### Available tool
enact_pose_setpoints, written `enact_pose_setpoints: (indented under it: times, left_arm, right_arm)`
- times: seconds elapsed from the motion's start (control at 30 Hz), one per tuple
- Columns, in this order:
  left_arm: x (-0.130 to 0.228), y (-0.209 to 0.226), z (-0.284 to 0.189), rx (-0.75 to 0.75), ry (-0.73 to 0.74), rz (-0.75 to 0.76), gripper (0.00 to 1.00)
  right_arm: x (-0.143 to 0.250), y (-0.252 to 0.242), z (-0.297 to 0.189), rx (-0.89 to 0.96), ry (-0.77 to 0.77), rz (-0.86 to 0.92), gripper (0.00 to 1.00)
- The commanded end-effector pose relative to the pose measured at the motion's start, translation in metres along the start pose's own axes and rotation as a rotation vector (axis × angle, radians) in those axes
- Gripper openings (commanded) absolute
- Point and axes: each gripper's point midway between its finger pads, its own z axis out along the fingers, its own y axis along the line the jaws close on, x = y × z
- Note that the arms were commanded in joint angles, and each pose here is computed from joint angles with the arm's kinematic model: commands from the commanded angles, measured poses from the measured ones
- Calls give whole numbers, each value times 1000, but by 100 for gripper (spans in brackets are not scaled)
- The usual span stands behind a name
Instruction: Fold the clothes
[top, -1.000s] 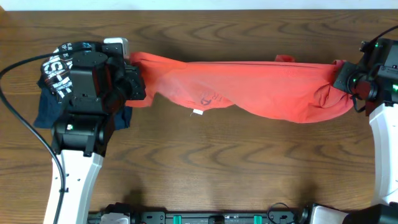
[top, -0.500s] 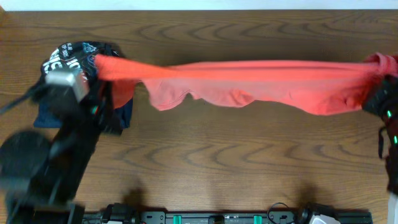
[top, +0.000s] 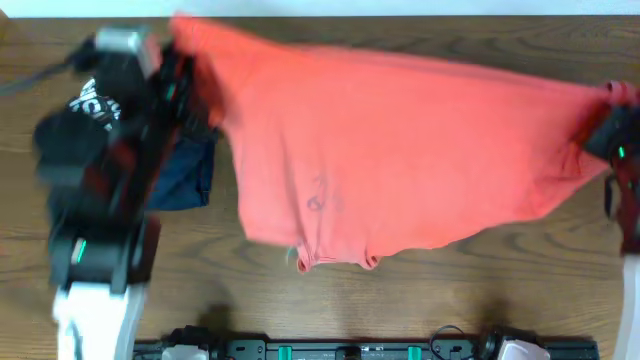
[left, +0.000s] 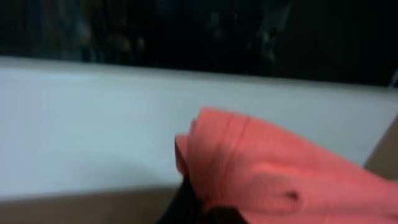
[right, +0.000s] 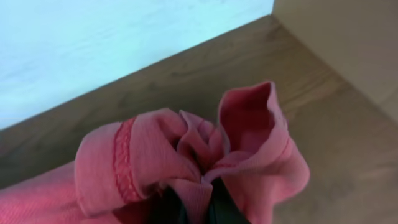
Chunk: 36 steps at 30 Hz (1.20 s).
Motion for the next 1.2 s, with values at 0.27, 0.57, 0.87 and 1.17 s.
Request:
enact_pose_setpoints:
  times: [0.27,0.57,0.87,1.17]
  left_arm:
    - [148,82,143,-120,235,-129,85]
    - [218,46,72,-37,672,-274,98]
    - [293,-34,-83,-3,1362,-447,98]
    - [376,-82,-122,-59,1538,-516,99]
  right_arm:
    - [32,-17,156,130,147,103,49]
    - [71,-28,131,170,327,-6,54]
    - [97,-42,115,228,446,-44,55]
    - [101,-42,113,231,463,-47,56]
